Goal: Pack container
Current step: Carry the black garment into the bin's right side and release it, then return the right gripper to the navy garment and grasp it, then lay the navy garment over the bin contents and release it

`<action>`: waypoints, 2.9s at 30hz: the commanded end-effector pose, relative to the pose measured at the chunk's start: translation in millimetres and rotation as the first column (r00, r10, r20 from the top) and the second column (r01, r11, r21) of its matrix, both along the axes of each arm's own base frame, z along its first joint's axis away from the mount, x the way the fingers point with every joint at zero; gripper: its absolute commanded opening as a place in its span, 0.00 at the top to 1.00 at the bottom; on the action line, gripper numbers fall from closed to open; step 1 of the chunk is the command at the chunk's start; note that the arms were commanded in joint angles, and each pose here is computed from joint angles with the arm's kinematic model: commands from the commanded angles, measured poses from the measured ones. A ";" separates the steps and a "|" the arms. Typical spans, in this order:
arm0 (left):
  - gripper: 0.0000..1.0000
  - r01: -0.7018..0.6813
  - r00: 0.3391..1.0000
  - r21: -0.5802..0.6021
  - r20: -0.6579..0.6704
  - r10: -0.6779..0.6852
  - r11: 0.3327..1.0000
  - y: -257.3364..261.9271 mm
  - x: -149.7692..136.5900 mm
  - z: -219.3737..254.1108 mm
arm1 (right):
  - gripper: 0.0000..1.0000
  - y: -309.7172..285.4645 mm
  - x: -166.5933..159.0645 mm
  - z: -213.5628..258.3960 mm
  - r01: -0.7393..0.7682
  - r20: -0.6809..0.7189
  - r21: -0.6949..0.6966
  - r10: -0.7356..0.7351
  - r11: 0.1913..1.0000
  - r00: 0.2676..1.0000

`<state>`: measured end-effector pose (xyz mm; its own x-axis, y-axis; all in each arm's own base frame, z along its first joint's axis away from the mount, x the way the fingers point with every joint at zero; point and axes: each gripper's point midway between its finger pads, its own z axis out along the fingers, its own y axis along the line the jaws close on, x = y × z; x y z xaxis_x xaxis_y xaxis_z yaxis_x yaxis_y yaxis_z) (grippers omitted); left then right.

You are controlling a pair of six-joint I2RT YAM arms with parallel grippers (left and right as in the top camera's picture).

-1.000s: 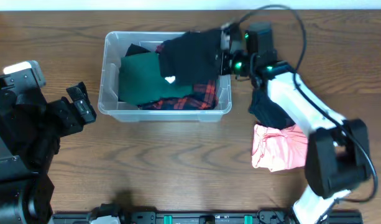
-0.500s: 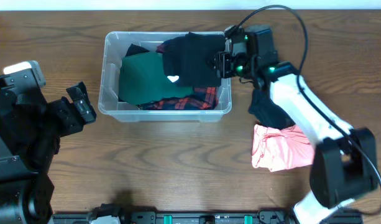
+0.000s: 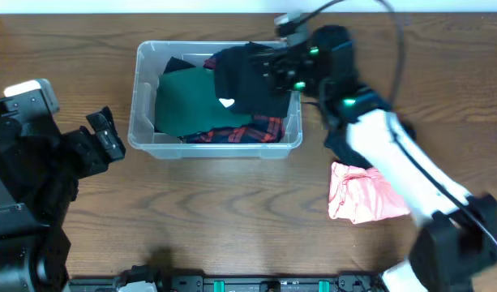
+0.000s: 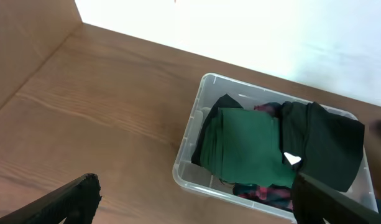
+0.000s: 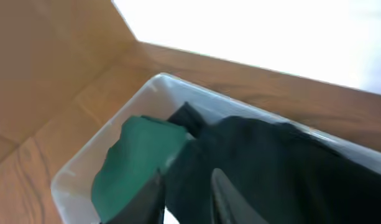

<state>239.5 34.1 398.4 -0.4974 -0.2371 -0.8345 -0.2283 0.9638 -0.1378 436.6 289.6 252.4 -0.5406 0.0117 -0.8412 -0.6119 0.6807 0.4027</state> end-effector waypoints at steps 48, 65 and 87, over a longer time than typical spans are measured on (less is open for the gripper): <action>0.02 -0.010 1.000 0.004 0.006 0.010 1.000 1.8 -1.1 2.3 | 0.04 -417.8 -75.1 -176.2 0.536 -0.689 -0.318 -0.579 0.782 0.436; 0.02 -0.010 1.000 0.004 0.006 0.010 1.000 1.8 -1.1 2.3 | 0.75 -344.9 -77.1 -260.3 0.208 -0.761 -0.442 -0.487 0.873 0.428; 0.02 -0.010 1.000 0.004 0.006 0.010 1.000 1.7 -1.1 2.3 | 0.99 -160.5 -58.5 110.1 -0.211 0.033 0.301 0.211 0.930 0.977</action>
